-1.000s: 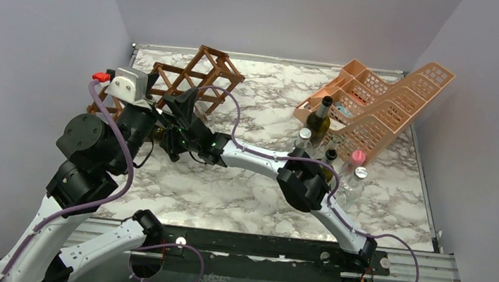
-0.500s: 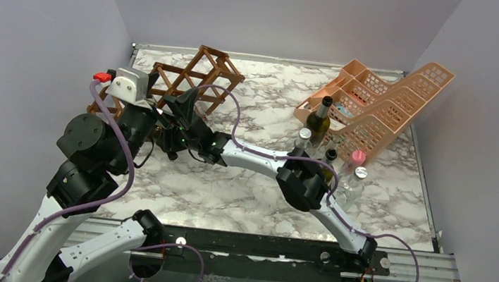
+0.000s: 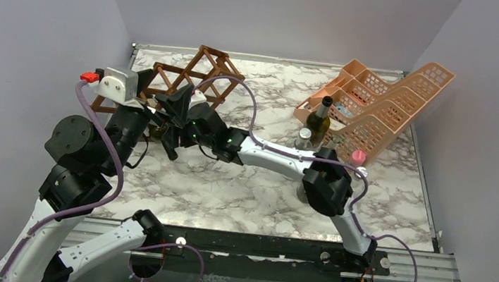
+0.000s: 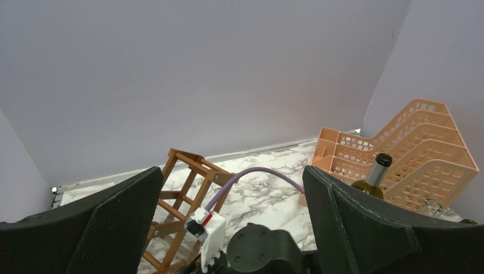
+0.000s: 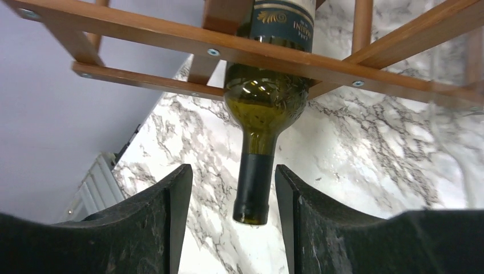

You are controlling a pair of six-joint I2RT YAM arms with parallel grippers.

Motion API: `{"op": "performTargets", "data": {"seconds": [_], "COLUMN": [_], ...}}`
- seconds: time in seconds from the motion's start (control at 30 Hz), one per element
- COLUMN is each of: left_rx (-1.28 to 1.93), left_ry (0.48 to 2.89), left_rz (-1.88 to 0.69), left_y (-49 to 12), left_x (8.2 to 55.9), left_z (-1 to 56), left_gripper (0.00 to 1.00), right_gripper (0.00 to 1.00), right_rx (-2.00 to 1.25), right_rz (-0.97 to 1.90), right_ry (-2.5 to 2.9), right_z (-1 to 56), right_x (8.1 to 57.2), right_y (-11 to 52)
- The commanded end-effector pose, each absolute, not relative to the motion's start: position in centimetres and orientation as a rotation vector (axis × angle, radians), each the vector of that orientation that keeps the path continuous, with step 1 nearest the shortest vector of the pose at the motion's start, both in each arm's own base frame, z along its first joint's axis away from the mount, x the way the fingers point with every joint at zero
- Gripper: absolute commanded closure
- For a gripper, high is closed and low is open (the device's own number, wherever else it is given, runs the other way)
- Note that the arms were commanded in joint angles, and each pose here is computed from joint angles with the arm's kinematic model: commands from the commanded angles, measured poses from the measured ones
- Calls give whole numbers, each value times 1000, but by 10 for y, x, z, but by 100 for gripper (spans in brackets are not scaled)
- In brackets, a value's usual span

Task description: Put the wine bottle on the wine rack

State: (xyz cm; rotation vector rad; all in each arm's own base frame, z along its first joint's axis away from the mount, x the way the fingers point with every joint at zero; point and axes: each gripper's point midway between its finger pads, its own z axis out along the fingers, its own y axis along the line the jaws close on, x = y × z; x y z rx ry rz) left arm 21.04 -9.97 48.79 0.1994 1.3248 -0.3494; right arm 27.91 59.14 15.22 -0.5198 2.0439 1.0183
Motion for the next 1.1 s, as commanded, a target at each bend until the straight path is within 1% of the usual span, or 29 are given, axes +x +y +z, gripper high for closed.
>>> {"op": "performTargets", "data": {"seconds": [0.0,0.4,0.63,0.77,0.93,1.07], "left_rx": [169,232,279,309,343,453], "left_ry": [1311,1337,1374,1397,1391,1344], "left_rz": [-350,-400,-385,-388,-476,-592], "left_y": [-91,-109,-117,-126,-147,-173], "left_x": [204,206,213,218,220,211], "left_z": [497,483,463,448,426,408], "left_gripper": [1,1,1,1,1,1], "right_gripper": [42,42,41,39,37,35], "right_rx": [-515,-502,-453,-393,-326,-241], "right_rz": [973,650,323,199,77,-13], "right_ry": [1938,1900,1908,1900,1900,1919], "right_z": [209,262,281,298,317,321], "right_x": [283,283,286,281,269,258], "right_y": [565,448,351,303,250,208]}}
